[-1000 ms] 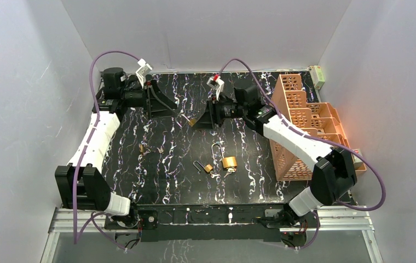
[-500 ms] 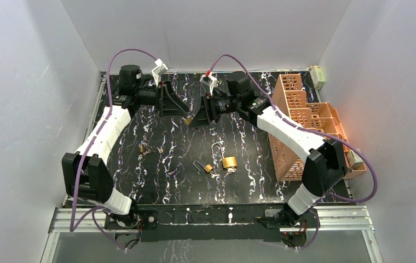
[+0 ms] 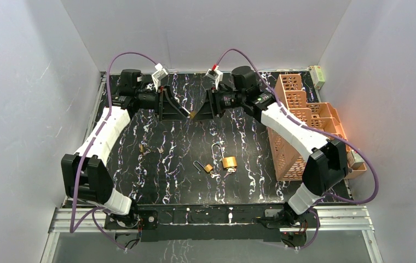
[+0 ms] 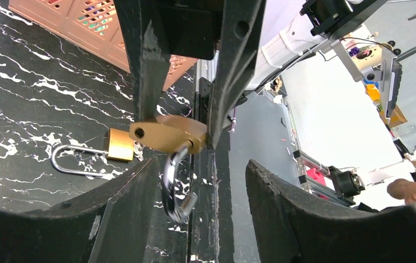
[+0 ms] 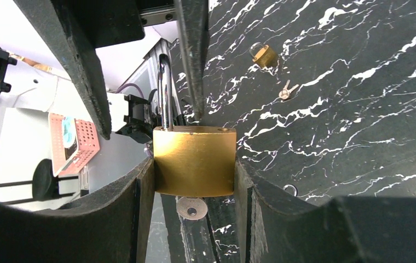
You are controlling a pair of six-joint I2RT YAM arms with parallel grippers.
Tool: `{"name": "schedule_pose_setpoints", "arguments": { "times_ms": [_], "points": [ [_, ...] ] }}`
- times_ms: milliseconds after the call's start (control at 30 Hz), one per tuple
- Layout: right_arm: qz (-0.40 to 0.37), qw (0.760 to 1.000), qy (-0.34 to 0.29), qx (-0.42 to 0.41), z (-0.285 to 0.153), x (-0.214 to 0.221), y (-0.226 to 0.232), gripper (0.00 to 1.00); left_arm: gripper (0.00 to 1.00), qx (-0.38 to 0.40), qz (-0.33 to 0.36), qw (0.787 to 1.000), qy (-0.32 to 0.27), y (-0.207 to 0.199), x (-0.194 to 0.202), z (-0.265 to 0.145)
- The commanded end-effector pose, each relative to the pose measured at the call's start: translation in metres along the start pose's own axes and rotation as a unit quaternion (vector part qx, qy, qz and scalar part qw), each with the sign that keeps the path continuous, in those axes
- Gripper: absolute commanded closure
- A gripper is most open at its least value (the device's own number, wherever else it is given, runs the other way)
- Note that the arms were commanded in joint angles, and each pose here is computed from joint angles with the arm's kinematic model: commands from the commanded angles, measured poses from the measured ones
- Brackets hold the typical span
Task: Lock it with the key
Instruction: Pick up the lock from the center of the board.
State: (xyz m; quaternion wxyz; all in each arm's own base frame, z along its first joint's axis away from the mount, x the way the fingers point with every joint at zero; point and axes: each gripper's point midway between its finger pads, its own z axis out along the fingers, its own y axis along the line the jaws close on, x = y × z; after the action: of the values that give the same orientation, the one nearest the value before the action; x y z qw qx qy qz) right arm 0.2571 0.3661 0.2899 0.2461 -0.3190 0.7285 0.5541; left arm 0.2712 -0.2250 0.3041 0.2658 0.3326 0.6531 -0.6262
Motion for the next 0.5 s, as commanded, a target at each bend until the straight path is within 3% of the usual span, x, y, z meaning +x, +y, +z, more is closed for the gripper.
{"name": "schedule_pose_setpoints", "arguments": {
  "times_ms": [0, 67, 167, 200, 367, 467],
  "points": [
    [-0.059, 0.997, -0.045, -0.023, -0.022, -0.033, 0.034, 1.00, 0.44, 0.016, 0.032, 0.999, -0.006, -0.021, -0.007, -0.008],
    [-0.057, 0.997, -0.043, -0.024, -0.023, -0.032, 0.034, 1.00, 0.50, 0.015, 0.036, 0.999, -0.009, -0.021, -0.010, -0.011],
    [-0.055, 0.997, -0.041, -0.028, -0.023, -0.030, 0.035, 1.00, 0.74, 0.007, 0.035, 0.999, -0.011, -0.017, -0.012, -0.012],
    [-0.055, 0.997, -0.040, -0.030, -0.023, -0.030, 0.036, 1.00, 0.74, 0.003, 0.032, 0.999, -0.012, -0.014, -0.011, -0.013],
    [-0.049, 0.997, -0.036, -0.038, -0.022, -0.028, 0.036, 1.00, 0.66, 0.002, 0.023, 1.000, -0.011, -0.008, -0.013, -0.012],
    [-0.048, 0.997, -0.036, -0.043, -0.020, -0.027, 0.036, 1.00, 0.46, 0.001, 0.024, 1.000, -0.014, -0.007, -0.018, -0.012]
  ]
}}
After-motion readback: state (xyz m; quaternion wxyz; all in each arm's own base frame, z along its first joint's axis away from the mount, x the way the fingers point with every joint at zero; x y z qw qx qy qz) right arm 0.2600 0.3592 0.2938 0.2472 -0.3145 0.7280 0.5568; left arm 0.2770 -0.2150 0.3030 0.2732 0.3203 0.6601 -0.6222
